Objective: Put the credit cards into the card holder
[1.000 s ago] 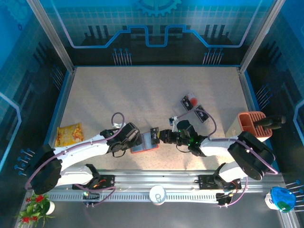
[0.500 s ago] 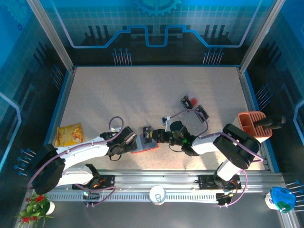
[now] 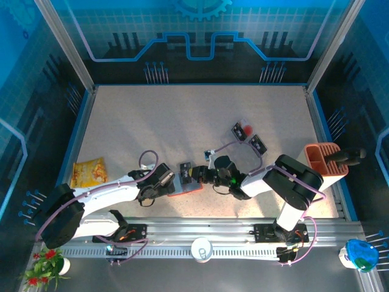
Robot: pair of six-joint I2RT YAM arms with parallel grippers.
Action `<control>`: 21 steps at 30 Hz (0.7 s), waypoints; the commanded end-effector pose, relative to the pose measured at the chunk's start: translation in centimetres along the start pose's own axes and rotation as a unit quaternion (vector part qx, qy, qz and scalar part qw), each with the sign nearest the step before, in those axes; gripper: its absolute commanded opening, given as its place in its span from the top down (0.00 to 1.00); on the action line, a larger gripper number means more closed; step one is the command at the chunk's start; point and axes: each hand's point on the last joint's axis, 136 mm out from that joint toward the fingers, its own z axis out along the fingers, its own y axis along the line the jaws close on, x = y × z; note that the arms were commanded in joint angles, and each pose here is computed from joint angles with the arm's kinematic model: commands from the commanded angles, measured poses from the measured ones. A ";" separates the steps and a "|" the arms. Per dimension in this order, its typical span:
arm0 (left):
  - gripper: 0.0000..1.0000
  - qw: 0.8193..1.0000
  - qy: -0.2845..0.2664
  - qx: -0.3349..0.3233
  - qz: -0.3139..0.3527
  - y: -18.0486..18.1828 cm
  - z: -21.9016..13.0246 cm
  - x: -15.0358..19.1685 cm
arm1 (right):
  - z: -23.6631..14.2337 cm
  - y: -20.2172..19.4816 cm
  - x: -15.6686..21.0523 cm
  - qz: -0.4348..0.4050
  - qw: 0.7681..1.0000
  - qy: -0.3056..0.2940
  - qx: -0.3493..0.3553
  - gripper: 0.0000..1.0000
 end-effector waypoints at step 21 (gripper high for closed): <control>0.01 0.999 0.019 -0.035 -0.001 2.1 1.6 1.4 | 1.0 -1.8 1.7 0.019 1.000 0.004 -0.002 1.00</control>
